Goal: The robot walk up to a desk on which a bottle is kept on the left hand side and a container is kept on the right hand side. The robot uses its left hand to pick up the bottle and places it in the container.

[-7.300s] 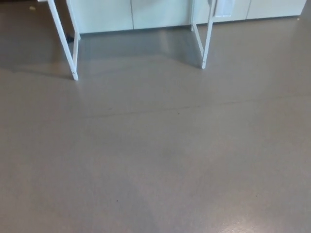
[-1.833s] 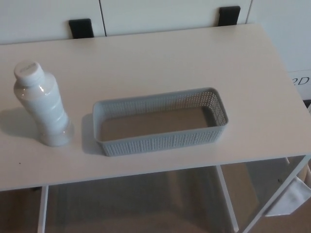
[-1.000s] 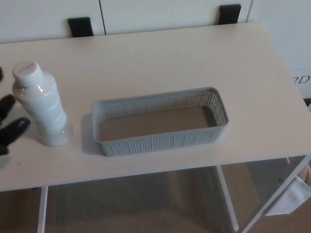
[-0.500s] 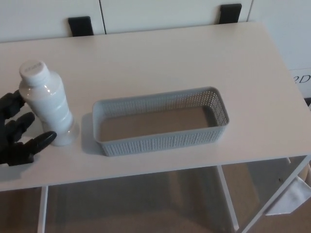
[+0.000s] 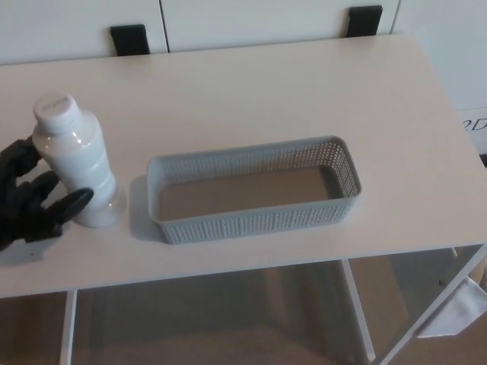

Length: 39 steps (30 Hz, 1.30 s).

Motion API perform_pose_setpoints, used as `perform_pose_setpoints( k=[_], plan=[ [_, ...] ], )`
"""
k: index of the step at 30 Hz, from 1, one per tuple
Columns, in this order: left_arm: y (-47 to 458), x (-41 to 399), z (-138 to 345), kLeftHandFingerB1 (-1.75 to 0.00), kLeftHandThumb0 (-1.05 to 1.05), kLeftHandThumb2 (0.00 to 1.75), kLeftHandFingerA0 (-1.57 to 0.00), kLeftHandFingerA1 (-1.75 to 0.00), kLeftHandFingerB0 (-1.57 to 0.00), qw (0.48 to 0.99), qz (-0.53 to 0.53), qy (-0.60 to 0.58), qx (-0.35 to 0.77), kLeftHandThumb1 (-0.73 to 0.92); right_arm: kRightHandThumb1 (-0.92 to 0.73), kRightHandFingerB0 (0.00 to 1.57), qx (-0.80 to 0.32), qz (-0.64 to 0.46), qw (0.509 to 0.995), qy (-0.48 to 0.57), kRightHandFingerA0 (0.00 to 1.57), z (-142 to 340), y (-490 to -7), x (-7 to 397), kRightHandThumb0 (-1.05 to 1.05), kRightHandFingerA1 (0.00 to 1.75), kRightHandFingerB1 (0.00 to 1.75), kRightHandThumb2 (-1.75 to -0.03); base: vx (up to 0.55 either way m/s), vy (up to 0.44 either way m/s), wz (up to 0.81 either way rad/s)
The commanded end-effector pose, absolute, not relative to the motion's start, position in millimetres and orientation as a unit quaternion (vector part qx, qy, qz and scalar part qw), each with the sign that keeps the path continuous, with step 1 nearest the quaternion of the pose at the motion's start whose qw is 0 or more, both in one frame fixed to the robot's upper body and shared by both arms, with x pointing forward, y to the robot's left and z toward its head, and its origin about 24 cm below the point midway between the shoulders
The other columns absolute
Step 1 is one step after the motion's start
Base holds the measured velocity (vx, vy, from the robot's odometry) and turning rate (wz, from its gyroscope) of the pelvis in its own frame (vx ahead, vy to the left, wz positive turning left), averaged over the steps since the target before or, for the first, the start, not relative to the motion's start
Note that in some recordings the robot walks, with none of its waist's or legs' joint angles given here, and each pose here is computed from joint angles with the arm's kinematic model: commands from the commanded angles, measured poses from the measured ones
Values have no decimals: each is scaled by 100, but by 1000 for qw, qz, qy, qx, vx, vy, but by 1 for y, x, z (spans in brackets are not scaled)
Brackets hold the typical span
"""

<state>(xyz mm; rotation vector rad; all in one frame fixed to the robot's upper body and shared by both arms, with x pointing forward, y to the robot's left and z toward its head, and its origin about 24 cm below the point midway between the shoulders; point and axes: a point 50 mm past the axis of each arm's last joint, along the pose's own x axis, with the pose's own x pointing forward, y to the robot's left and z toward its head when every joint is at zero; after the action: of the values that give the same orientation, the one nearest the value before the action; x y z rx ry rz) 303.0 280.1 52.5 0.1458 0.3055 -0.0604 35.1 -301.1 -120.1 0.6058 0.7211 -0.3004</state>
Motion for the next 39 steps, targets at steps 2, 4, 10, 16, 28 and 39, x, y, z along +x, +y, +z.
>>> perform_pose_setpoints(
  k=[2, 4, 10, 16, 28, 39],
  plan=[
    [260, 327, 58, -13, -63, 78, 0, -20, 0, 983, -25, 156, 99, 39, -31, 21, 286, -146, 886, 334, 32, -118, -301, 41, -53, 47, 40, -70, 0, 0, 0],
    [250, 333, 60, -13, -64, 80, 0, -22, 0, 983, -29, 150, 101, 38, -32, 27, 289, -148, 886, 329, 40, -118, -301, 43, -53, 40, 32, -51, 0, 0, 0],
    [219, 350, 67, -29, -47, 59, -103, -55, -22, 975, 30, 124, 180, 61, -35, 30, 282, -137, 893, 324, 38, -117, -298, 48, -56, 41, 33, -52, 0, 0, 0],
    [201, 373, 92, -60, -7, 83, -106, -141, -84, 976, 40, 80, 199, 76, -37, 30, 276, -128, 901, 309, 36, -114, -297, 65, -56, 40, 32, -52, 0, 0, 0],
    [209, 380, 139, -108, -13, 75, -94, -146, -74, 978, 63, 28, 195, 79, -36, 30, 253, -110, 911, 306, 35, -108, -299, 81, -57, 40, 31, -52, 0, 0, 0],
    [210, 386, 208, -110, -15, 75, -103, -131, -76, 972, 67, -98, 201, 76, -33, 28, 220, -87, 920, 312, 36, -107, -297, 81, -65, 49, 40, -72, 0, 0, 0]
  ],
)
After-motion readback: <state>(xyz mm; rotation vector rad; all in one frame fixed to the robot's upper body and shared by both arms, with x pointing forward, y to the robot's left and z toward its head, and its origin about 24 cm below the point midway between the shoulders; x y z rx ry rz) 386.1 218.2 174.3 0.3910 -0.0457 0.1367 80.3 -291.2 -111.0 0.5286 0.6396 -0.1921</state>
